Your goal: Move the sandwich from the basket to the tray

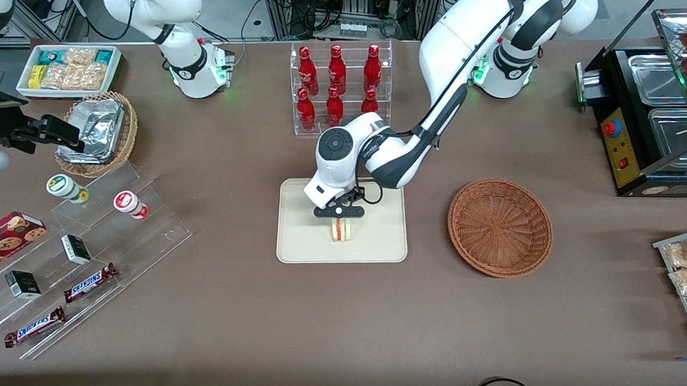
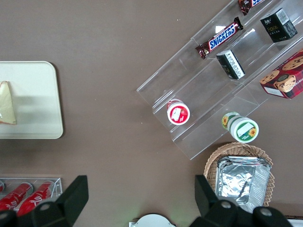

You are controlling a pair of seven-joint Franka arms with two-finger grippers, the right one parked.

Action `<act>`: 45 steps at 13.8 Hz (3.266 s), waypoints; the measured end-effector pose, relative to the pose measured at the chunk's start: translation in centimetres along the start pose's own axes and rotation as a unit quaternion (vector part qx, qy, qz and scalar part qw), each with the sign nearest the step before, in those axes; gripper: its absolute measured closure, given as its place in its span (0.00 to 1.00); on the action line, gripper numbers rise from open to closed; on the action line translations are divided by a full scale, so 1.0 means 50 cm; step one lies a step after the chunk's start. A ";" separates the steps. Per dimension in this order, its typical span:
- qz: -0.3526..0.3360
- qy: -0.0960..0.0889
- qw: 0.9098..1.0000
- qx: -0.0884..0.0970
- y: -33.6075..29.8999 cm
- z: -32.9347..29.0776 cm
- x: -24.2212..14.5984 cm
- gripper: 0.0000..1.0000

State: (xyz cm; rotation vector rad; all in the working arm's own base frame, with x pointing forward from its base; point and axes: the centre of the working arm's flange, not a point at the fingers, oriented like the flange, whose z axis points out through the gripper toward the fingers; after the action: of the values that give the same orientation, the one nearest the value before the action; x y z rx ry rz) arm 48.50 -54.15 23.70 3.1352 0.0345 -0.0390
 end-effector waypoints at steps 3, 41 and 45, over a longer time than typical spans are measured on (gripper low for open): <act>0.000 0.004 1.000 -0.003 0.004 -0.008 0.003 0.70; 0.028 -0.010 1.000 -0.001 -0.956 -0.816 0.103 0.00; 0.026 -0.011 1.000 0.007 -0.970 -0.814 0.105 0.00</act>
State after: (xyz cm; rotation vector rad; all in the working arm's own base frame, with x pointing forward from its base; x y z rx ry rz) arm 53.69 -5.30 63.97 3.1466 -0.0491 -0.0727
